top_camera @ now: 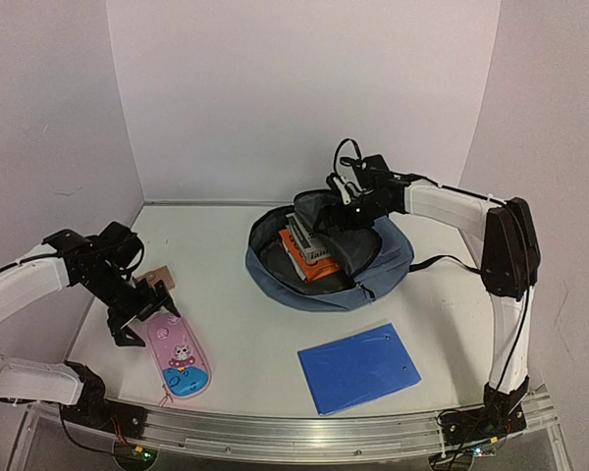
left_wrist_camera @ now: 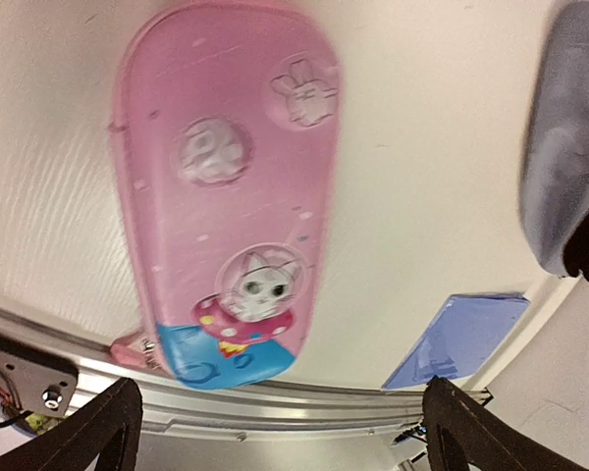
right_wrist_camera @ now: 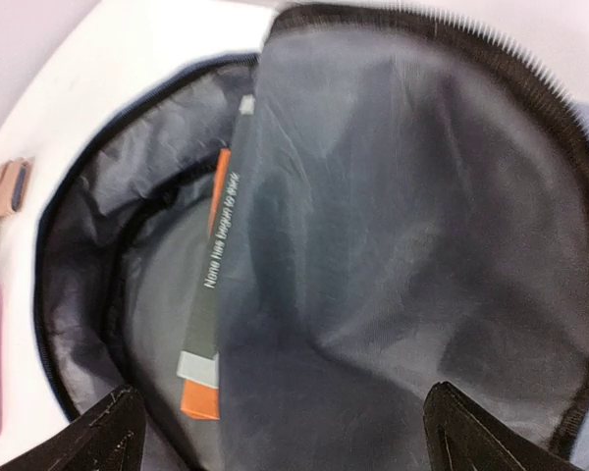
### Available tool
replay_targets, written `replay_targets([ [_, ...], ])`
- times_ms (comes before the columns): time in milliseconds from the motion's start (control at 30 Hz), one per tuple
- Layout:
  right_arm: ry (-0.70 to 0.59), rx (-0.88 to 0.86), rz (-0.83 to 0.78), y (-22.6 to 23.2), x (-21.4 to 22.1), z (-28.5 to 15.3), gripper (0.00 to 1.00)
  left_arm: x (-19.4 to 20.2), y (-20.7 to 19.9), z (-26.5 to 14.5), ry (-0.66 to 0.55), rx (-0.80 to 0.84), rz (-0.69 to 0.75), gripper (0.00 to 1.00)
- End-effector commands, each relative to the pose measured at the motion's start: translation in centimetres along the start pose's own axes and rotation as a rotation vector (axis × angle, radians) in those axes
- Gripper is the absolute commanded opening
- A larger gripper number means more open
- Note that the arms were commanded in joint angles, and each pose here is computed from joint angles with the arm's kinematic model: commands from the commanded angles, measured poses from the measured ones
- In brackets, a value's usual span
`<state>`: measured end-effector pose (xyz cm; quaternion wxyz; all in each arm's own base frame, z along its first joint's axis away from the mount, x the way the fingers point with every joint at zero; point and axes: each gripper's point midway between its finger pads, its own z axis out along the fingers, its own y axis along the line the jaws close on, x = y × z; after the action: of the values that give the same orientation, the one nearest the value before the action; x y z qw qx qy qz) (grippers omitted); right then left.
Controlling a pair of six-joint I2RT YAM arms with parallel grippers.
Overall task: Pack the student bag
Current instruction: Pick up the stationery from the center of the board.
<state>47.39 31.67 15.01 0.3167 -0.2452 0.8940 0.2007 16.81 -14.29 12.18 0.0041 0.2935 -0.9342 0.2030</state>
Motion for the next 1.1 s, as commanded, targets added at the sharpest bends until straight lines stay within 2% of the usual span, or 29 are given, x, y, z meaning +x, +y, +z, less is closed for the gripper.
replay_targets([
  [0, -0.091, -0.03, -0.01, 1.3, -2.9, -4.1, 0.98, 1.3, 3.4, 2.1, 0.049, -0.074, -0.115, 1.0],
  [133, -0.099, -0.058, -0.016, 2.0, -3.0, -5.1, 0.98, 1.4, 4.8, 4.7, 0.078, -0.103, -0.142, 1.0],
  [333, -0.097, -0.16, -0.025, 4.1, -2.4, -7.0, 0.98, -0.9, 2.0, 8.4, 0.039, 0.026, -0.084, 1.0],
  [467, -0.066, -0.265, -0.065, 7.1, -0.9, -8.1, 0.98, -3.3, -2.1, 9.5, 0.017, 0.053, 0.039, 1.0],
  [700, 0.003, -0.368, -0.192, 12.7, 2.4, -7.8, 0.98, -5.6, -10.0, 11.0, 0.051, 0.19, 0.127, 0.94],
  [767, 0.021, -0.388, -0.205, 13.6, 3.1, -7.4, 0.98, -6.1, -11.1, 11.2, 0.045, 0.212, 0.146, 0.86],
  [933, 0.057, -0.401, -0.207, 14.2, 4.1, -6.1, 0.98, -6.7, -12.0, 12.7, 0.048, 0.236, 0.145, 0.56],
  [1000, 0.063, -0.399, -0.208, 14.2, 4.2, -5.7, 0.98, -7.0, -12.1, 13.0, 0.036, 0.248, 0.145, 0.48],
  [1067, 0.068, -0.397, -0.205, 14.1, 4.3, -5.4, 0.98, -7.2, -12.5, 13.2, 0.028, 0.263, 0.159, 0.44],
])
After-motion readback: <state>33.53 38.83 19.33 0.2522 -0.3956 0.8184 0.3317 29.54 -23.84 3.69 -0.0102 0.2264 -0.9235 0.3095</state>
